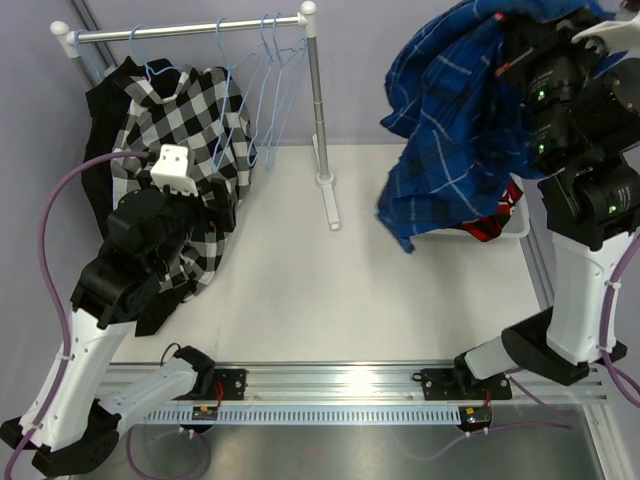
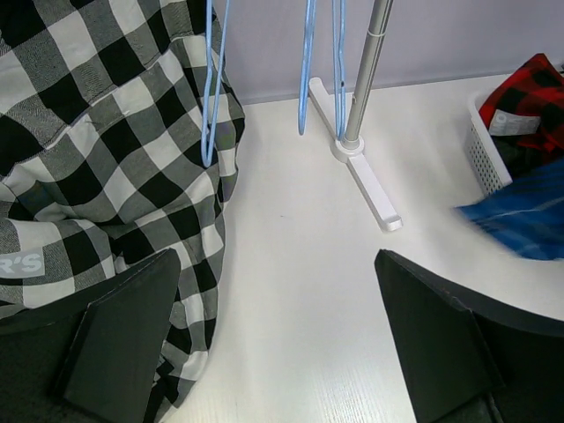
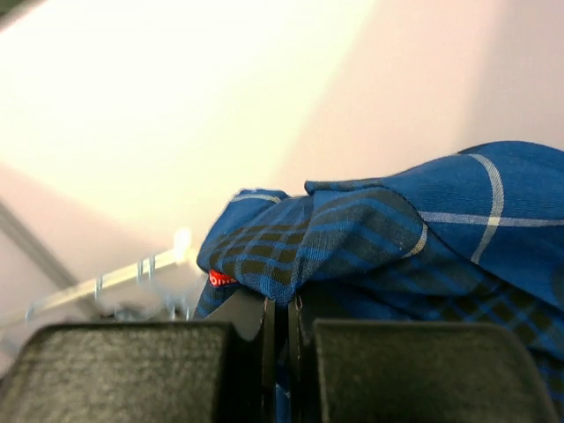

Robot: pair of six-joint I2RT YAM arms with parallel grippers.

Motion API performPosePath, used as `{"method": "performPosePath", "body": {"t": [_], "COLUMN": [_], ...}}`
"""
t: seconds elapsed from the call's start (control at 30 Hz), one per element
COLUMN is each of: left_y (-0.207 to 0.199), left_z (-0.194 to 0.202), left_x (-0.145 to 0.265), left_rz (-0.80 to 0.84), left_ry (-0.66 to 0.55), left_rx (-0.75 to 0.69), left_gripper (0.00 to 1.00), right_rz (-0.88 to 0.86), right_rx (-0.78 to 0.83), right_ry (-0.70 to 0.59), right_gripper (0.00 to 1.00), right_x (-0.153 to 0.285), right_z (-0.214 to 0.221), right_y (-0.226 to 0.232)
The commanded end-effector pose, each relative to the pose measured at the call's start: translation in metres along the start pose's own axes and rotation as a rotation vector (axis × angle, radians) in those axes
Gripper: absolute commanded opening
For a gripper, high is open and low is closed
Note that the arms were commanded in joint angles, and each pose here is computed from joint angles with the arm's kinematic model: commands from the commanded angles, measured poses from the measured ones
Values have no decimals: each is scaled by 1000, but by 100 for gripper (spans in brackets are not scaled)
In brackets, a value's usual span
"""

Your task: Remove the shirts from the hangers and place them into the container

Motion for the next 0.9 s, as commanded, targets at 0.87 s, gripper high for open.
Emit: {"method": "performPosePath", "body": {"t": [0.87], "left_y": [-5], "left_z": [-7], "left_x": [4], "left_rz": [57], "left_ry": [-37], "left_rx": [29], "left_gripper": [99], "right_rz": [35], "right_rx": [98], "right_ry": [-646], "right_gripper": [0], "right_x": [-76], "right_z": [-107], "right_y": [-40]}}
Point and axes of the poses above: each gripper's point midway between its finger pads, its own x axis back along the fingers, its own y axis along the line the jaws close on, z = x × y, the point moved 7 cm from there along x, back along the fingers, and after that the axes turned 9 degrees about -x, right-handed, at the moved point
